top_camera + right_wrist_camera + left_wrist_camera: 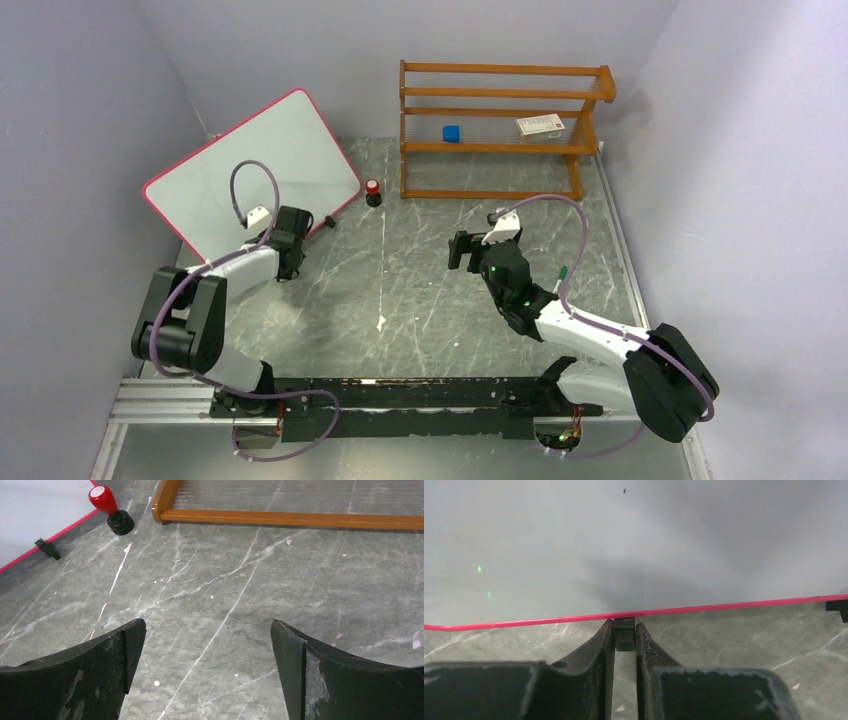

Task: Write a sentence on the whiteboard
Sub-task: Move the whiteboard to the center of the board.

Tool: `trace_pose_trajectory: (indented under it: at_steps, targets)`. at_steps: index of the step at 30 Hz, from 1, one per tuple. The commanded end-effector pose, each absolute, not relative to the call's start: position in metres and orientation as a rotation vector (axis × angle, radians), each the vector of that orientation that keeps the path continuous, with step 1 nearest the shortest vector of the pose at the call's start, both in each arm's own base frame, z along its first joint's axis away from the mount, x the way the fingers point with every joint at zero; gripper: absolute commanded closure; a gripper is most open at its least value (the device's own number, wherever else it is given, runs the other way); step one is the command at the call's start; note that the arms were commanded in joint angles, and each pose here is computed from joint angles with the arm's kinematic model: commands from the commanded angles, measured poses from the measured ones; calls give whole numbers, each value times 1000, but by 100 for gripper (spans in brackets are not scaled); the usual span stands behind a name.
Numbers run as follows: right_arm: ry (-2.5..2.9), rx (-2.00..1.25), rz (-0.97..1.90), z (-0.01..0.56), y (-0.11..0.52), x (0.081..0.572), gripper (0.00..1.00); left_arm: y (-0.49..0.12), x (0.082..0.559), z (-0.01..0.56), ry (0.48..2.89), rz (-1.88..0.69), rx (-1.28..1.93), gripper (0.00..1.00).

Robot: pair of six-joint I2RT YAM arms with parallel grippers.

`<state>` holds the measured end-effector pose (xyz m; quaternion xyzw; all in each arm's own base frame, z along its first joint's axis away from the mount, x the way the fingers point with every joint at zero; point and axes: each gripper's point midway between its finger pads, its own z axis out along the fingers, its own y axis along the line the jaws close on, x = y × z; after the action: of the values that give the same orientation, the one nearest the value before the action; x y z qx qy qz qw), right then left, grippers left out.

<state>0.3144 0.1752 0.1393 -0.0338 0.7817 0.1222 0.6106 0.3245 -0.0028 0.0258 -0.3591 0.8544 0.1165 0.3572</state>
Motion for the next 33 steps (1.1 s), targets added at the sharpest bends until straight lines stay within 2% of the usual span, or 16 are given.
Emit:
trace_pose_trajectory:
  at_steps: [1, 9, 19, 33]
  targets:
    - [1764, -62, 278, 147, 173, 315, 0, 6, 277, 12, 2299, 370, -912, 95]
    - [1769, -66, 287, 145, 174, 314, 0, 9, 241, 10, 2331, 349, -928, 95]
    - [1779, -68, 285, 143, 176, 315, 0, -49, 237, 10, 2386, 193, -734, 95]
    - [1789, -40, 283, 144, 174, 316, 0, -130, 222, 10, 2409, -17, -639, 95]
